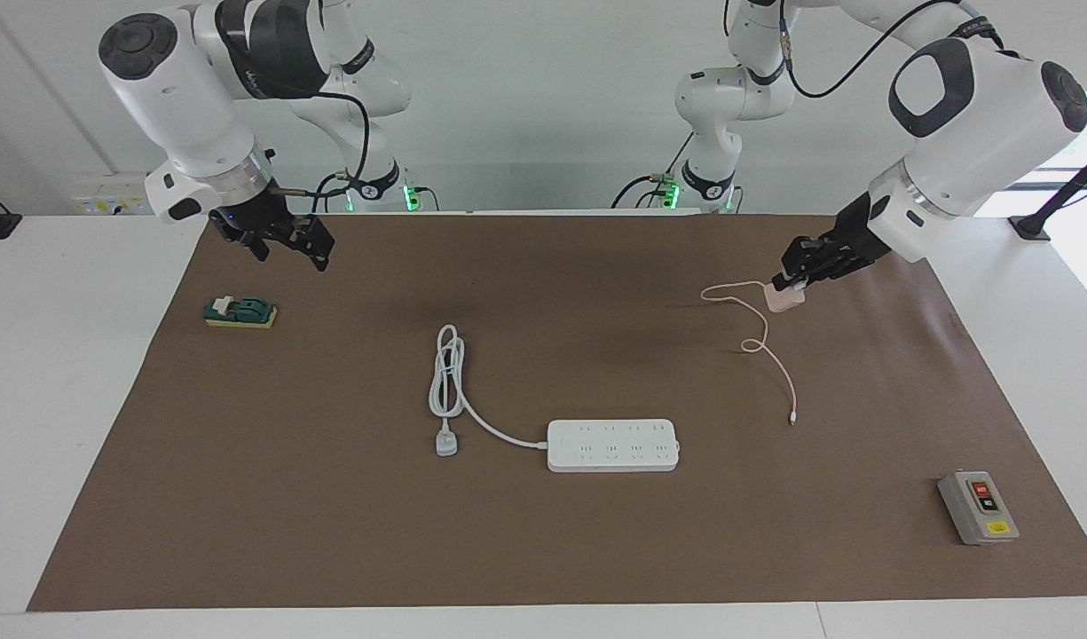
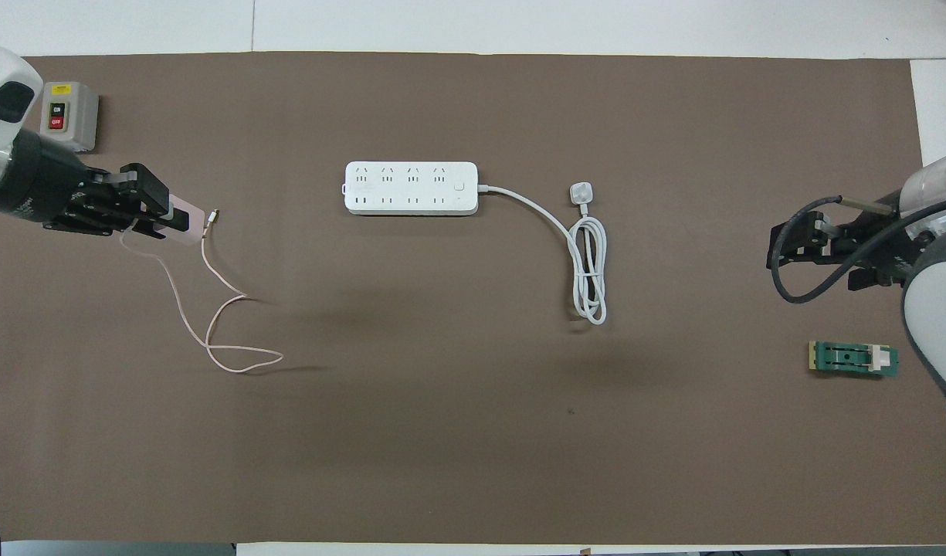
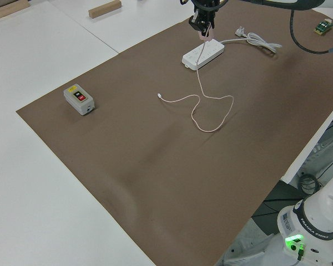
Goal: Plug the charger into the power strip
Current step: 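Carry the charger with the left gripper to the power strip's end socket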
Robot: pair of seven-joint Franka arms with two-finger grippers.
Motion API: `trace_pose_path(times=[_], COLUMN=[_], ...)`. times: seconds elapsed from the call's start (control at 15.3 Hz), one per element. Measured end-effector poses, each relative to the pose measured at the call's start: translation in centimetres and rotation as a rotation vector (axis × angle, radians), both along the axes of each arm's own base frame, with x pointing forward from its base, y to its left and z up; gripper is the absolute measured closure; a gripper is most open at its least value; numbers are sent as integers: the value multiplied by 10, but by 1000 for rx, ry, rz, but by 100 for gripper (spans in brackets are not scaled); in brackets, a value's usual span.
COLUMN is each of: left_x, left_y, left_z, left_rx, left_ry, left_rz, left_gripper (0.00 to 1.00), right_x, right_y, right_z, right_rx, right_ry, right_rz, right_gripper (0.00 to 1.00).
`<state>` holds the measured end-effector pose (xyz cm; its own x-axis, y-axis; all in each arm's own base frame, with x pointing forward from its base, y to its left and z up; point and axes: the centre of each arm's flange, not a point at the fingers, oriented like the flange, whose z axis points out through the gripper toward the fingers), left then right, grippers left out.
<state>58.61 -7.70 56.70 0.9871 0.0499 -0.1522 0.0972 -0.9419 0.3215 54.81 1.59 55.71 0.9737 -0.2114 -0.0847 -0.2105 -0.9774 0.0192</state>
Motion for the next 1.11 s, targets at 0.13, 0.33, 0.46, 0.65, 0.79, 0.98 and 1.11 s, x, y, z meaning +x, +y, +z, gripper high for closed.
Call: trace_pose_path(times=[0.13, 0.33, 0.46, 0.65, 0.79, 0.98, 1.11], left_x=[0, -4, -9, -14, -17, -23, -23], left_y=[-1, 6, 10, -4, -22, -57, -74], left_z=[1, 18, 27, 32, 31, 25, 19], left_rx=[10, 73, 128, 160, 208, 355, 377], left_ry=[-3, -35, -28, 16, 34, 27, 42], left_rz=[-1, 14, 63, 185, 252, 360, 443], left_gripper=[69, 69, 69, 69, 69, 69, 69], right_x=[6, 6, 4, 4, 5, 4, 4], right_y=[-3, -10, -12, -15, -16, -29, -45], right_z=[-6, -8, -8, -7, -5, -4, -3], right_rx=[-18, -15, -14, -14, -14, -14, -11], right_ry=[-3, 15, 30, 30, 27, 29, 29], right_rz=[25, 81, 81, 76, 76, 56, 54], right_gripper=[0, 0, 0, 0, 0, 0, 0])
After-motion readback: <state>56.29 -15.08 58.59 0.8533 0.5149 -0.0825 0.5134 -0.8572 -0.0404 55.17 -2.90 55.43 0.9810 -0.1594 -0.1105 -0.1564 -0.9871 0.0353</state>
